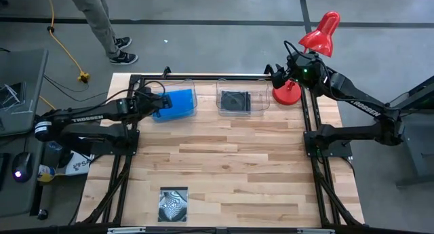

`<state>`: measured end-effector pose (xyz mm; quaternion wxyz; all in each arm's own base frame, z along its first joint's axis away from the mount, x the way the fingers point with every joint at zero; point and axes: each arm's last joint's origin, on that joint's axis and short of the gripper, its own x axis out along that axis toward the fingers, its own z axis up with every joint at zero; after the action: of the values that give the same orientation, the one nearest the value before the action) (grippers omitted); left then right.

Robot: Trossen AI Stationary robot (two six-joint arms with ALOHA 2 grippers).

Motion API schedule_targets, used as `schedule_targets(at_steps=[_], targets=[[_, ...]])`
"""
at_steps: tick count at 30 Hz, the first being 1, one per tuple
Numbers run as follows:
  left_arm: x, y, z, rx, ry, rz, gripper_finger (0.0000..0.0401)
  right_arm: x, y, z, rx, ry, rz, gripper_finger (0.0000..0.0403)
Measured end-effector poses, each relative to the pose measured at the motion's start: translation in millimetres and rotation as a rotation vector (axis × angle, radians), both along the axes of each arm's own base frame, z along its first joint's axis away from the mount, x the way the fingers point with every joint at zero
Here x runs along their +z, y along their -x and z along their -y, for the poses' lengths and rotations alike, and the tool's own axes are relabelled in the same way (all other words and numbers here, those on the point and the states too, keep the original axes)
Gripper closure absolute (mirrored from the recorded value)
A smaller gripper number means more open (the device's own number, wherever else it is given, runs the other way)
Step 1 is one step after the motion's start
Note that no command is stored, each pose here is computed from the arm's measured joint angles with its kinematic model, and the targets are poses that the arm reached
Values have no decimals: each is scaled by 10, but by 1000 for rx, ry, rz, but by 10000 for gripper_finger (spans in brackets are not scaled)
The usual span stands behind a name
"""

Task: Pick & place jewel cases by type
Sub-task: Put the black CD case into the right transparent bin

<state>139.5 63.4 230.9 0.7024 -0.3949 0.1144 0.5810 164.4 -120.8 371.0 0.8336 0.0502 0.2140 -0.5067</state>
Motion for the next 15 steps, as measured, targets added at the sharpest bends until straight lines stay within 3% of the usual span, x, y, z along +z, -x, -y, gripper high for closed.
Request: schedule_targets(at_steps=[8, 15], targets=[[102, 100, 24, -6, -62, 33, 292, 0, -1, -1, 3, -2, 1, 163], [274, 221, 67, -105, -167, 76, 292, -1, -3, -2, 12, -6, 3, 163]])
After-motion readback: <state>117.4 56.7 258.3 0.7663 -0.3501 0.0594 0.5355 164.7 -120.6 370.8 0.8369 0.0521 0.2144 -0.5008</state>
